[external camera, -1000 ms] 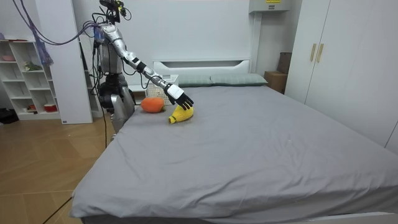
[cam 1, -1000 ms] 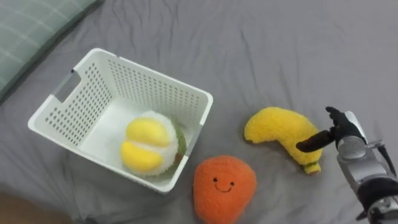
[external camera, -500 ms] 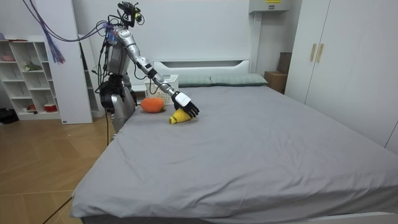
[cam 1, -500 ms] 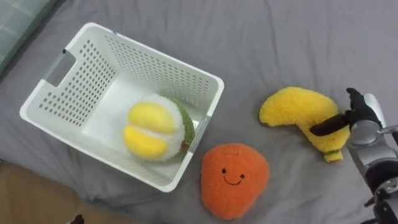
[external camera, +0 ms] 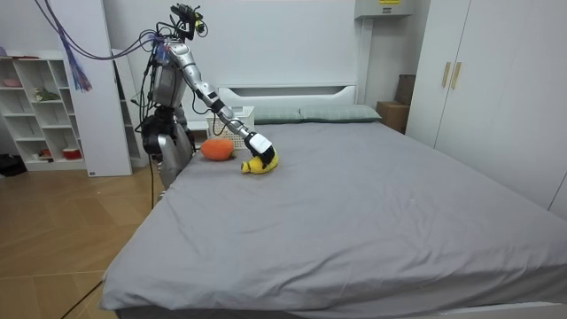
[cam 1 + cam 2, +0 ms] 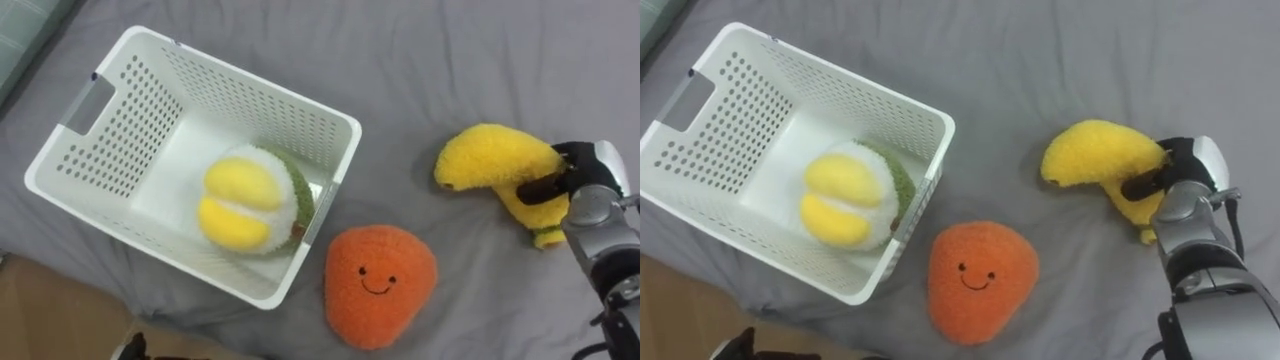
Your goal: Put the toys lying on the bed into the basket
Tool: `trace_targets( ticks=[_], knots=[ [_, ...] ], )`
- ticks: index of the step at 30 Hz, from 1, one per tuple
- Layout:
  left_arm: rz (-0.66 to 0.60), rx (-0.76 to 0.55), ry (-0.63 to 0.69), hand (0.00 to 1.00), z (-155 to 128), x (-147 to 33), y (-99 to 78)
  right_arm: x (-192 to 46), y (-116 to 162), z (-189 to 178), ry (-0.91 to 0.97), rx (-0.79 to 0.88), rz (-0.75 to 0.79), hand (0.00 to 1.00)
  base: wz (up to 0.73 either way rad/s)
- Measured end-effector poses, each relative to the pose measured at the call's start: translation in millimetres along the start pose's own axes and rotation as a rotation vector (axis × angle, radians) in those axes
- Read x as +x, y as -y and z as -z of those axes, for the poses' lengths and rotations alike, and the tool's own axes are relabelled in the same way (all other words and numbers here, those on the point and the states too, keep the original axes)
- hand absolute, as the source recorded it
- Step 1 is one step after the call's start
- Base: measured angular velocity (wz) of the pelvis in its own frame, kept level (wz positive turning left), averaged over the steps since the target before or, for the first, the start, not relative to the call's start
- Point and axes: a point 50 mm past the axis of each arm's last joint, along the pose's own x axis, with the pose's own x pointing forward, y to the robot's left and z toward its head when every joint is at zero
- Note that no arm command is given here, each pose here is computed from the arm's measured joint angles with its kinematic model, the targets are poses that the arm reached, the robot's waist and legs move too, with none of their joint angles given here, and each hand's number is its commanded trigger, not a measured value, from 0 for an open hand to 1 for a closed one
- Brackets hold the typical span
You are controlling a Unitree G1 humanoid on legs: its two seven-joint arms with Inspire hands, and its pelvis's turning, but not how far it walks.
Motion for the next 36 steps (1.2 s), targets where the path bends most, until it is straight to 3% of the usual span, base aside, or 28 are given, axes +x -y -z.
trace_targets(
  ticks=[10, 16, 23, 29, 36],
  knots=[
    [0.022, 0.002, -0.012, 0.00, 4, -0.4, 1.7, 0, 0, -9, 0.048, -0.009, 0.000, 1.00, 0.00],
    [0.010, -0.036, -0.027, 0.00, 8, -1.0, -1.8, -4, 0, -32, 0.182, -0.006, 0.008, 1.00, -0.03],
    [-0.045, -0.105, -0.087, 0.00, 36, -7.0, -18.3, -31, -6, -52, 0.421, -0.048, 0.005, 1.00, -0.10],
    [-0.069, -0.126, -0.167, 0.00, 69, -16.9, -24.4, -42, -7, -52, 0.459, -0.037, -0.027, 1.00, -0.09],
    [-0.072, -0.113, -0.226, 0.00, 87, -23.3, -24.8, -55, -7, -57, 0.512, -0.015, -0.060, 1.00, -0.03]
  ],
)
